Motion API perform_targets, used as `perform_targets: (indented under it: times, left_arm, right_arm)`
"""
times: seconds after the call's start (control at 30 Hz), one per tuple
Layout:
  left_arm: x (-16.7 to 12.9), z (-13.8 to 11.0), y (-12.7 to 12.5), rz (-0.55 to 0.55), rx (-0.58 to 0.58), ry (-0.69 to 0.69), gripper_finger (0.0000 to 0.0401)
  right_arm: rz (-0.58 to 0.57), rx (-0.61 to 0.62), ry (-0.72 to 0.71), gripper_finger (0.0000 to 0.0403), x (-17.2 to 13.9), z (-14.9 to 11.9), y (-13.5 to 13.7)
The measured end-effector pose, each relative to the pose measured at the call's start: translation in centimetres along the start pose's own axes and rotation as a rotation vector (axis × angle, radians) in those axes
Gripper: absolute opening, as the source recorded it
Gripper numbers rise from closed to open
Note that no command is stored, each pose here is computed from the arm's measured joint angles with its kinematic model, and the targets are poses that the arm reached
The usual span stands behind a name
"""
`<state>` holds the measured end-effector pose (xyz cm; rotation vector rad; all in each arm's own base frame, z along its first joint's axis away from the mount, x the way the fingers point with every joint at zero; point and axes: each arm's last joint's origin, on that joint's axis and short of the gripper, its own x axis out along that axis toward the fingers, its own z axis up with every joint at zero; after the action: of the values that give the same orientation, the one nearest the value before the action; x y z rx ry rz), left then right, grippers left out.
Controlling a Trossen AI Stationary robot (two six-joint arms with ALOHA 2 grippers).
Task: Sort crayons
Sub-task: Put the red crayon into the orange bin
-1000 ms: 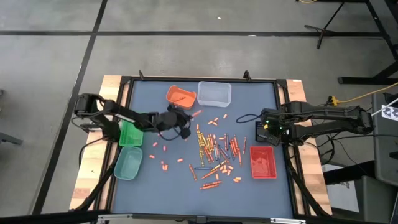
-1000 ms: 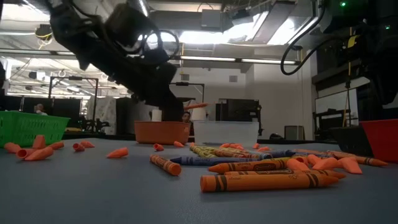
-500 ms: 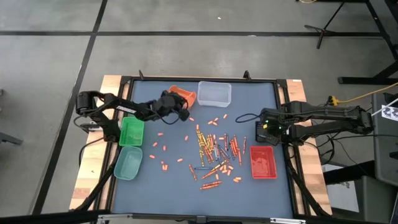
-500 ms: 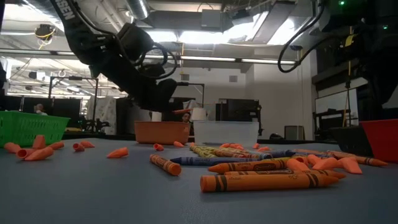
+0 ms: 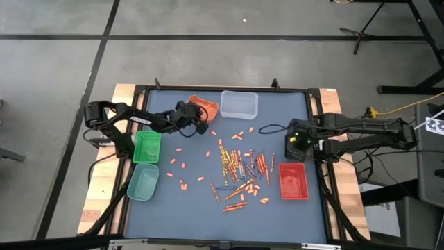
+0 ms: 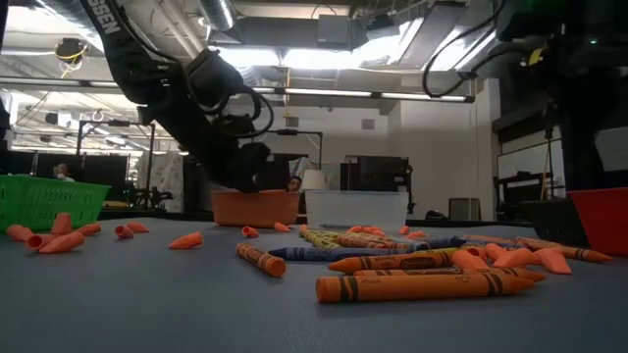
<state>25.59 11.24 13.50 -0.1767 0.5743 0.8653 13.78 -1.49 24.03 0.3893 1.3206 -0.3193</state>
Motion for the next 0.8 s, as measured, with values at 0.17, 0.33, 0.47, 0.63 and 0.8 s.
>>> perform_targets:
  times: [0.17,0.33,0.47,0.63,0.8]
  left_arm:
    - [0.0,0.0,0.0,0.001,0.001,0.003,0.0045]
    - [0.0,0.0,0.0,0.001,0.0,0.004,0.0061]
    - [0.0,0.0,0.0,0.002,0.0,0.004,0.0063]
    - [0.0,0.0,0.0,0.001,0.0,0.003,0.0063]
    - [0.0,0.0,0.0,0.001,-0.001,0.002,0.0063]
  right_arm:
    - [0.041,-0.002,-0.109,0.0095,-0.1,1.1,0.4]
    - [0.089,-0.005,-0.238,0.0095,-0.3,2.3,0.9]
    - [0.122,-0.007,-0.326,0.0095,-0.6,3.1,1.2]
    - [0.14,0.0,-0.372,0.0095,-0.6,3.7,1.4]
    - [0.138,0.047,-0.341,0.0095,0.3,4.4,1.6]
